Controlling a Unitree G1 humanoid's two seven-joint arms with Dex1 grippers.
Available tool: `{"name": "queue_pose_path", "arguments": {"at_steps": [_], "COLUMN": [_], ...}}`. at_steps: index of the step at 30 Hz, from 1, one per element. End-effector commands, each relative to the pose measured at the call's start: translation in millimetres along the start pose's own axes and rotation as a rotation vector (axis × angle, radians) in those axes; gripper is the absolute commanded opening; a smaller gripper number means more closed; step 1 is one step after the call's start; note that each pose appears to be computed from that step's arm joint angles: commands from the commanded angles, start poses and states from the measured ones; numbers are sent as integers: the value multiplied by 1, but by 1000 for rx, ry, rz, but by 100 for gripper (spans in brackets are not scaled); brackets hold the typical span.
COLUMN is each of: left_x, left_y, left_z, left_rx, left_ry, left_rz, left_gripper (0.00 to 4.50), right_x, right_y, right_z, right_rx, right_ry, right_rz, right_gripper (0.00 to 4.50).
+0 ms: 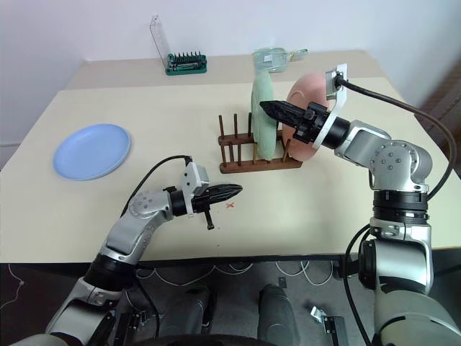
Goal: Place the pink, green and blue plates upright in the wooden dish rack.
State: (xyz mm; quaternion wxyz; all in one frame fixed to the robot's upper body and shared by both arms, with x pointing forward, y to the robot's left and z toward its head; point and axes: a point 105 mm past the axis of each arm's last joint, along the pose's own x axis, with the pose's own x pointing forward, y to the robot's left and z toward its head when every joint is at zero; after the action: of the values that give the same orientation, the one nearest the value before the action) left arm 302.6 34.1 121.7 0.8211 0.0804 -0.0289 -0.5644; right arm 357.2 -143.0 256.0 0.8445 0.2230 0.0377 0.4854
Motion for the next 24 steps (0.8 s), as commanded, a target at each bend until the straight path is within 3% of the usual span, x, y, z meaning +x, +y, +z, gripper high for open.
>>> {"name": "queue_pose_path", "arguments": {"at_steps": [1,8,12,15,16,17,20,23,24], "left_x": [-2,-4,-4,-11,-18,-28,-80,-130,-176], "left_y": [1,1,5,32,48,63,119,151,167], "left_z": [12,12,14,19,26,34,62,74,74], "left_rx": [31,30,53,59,52,55,76,16,19], "left_ry": [-39,-35,-44,-58,-81,-108,-181,-232,-190], "left_rz": [8,17,39,186,273,357,710,949,1145], "left_gripper": [0,0,0,0,51,73,227,375,418], "right_x": [1,-5,-7,-8,-6,-4,6,12,17], "right_y": [15,30,34,40,46,51,60,64,62], "right_z": [23,43,57,65,65,62,41,19,8], "right_rx": [-103,-315,-530,-768,-835,-896,-1043,-1115,-1154], "right_ry": [-59,-54,-39,9,26,52,152,229,261], "right_rz": [20,-24,-103,-147,-134,-119,-58,-3,6], "right_gripper": [427,427,427,427,431,431,431,431,431]}}
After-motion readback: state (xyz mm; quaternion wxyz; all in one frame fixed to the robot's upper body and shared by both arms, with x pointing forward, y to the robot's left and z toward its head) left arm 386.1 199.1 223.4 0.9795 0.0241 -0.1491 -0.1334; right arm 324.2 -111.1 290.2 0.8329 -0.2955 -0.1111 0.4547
